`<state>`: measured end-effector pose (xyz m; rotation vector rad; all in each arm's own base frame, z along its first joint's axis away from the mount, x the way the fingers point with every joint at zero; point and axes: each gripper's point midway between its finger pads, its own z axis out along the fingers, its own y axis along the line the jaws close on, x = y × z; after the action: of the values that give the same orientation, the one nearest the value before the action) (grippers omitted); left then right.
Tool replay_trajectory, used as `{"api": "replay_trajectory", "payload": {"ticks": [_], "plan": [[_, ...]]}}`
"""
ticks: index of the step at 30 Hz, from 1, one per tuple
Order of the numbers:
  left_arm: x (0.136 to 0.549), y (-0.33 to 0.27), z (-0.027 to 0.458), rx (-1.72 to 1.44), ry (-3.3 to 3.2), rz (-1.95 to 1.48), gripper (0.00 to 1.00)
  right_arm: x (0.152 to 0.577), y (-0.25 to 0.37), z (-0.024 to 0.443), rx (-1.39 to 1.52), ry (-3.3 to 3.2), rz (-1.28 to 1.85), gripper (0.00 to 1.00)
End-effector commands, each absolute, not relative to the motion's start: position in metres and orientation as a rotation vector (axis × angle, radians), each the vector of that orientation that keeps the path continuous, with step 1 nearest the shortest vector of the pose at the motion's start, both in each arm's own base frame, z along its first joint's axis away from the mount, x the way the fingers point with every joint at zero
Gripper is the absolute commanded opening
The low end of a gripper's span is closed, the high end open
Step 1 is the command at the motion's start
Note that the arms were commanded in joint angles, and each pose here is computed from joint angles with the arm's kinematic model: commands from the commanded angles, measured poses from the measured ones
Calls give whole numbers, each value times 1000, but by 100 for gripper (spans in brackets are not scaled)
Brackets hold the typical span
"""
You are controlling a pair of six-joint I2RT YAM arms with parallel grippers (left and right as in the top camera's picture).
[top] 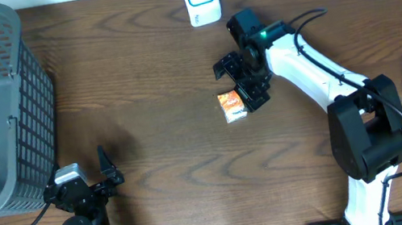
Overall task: Scan the item barcode
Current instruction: 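Reach the right gripper to the small orange box and grasp it, then lift the orange box and hold it under the white scanner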
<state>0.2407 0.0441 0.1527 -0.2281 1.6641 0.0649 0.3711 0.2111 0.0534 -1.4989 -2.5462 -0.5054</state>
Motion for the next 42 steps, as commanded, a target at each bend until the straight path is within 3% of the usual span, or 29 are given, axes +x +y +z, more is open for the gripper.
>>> {"api": "replay_trajectory", "payload": {"ticks": [1,15,25,28,31,33,42], "plan": [[240,42,138,-221,1707,60,98,362,212,43,-1614,-2455,-448,99],[240,42,138,-221,1707,60,98,352,218,16,-1837,-2278,-332,99],[240,42,138,-221,1707,60,98,343,208,-9,-1812,-2297,-206,99],[240,42,138,-221,1707,60,98,342,201,-12,-1759,-2380,-170,86],[240,42,138,-221,1707,60,98,339,192,-13,-1685,-2463,-114,82],[240,42,138,-221,1707,60,98,338,191,-13,-1607,-2520,-114,72],[240,42,138,-221,1707,60,98,319,212,-4,-1032,-2637,-299,60]]}}
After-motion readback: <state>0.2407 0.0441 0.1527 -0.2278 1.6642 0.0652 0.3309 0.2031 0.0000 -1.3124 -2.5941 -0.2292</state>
